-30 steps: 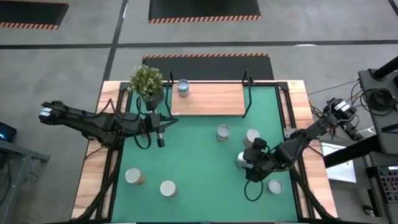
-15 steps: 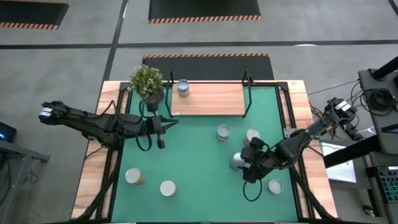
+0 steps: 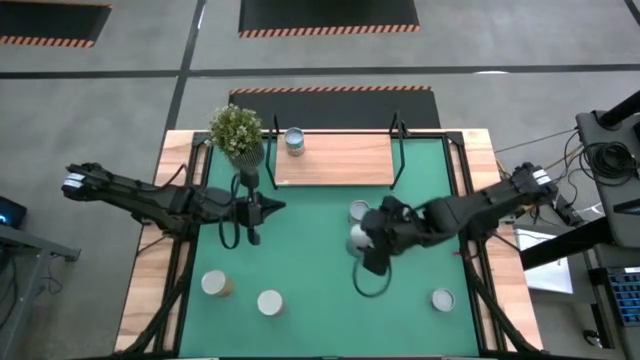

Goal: Pick and place cans onto a shelf
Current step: Put the canned peas on the shelf

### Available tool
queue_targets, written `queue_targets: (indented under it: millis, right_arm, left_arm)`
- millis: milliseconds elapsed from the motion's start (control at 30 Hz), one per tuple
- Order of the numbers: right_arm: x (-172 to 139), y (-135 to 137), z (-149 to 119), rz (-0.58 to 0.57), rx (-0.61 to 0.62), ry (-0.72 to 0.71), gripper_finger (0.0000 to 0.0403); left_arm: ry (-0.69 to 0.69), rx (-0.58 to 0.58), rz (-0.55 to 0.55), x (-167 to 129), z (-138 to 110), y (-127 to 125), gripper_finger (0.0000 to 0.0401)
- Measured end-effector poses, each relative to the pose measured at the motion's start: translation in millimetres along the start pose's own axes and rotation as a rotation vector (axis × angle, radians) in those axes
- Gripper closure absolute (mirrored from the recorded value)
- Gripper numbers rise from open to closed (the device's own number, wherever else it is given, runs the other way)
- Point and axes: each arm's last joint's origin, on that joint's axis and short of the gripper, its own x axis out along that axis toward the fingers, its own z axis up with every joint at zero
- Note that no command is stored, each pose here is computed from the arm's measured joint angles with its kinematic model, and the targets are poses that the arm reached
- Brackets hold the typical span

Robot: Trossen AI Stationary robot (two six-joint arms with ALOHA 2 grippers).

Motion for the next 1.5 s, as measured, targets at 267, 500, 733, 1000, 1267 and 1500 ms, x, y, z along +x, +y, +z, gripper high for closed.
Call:
queue_targets:
  millis: [267,500,733,1000,1267,1500]
  right_arm:
    - [18,-36,62,-0.062,0.015,-0.026,0.009]
    - [45,-89,99,-0.173,0.097,-0.027,0.009]
    - [74,-145,118,-0.266,0.145,-0.003,0.0087]
    - [114,-197,138,-0.207,0.235,-0.044,0.0091]
    - [145,-238,144,-0.264,0.293,-0.018,0.0088]
    - [163,-257,148,-0.283,0.33,-0.014,0.0087]
  left_arm:
    - [-0.056,-0.058,0.037,-20,0,11,0.0401]
    - [-0.089,-0.135,0.057,-42,-3,21,0.0401]
    - [-0.121,-0.168,0.073,-52,-3,26,0.0401]
    - [-0.12,-0.167,0.072,-53,-4,26,0.0401]
    - [-0.12,-0.168,0.073,-53,-4,26,0.0401]
    - [-0.121,-0.168,0.073,-53,-3,26,0.0401]
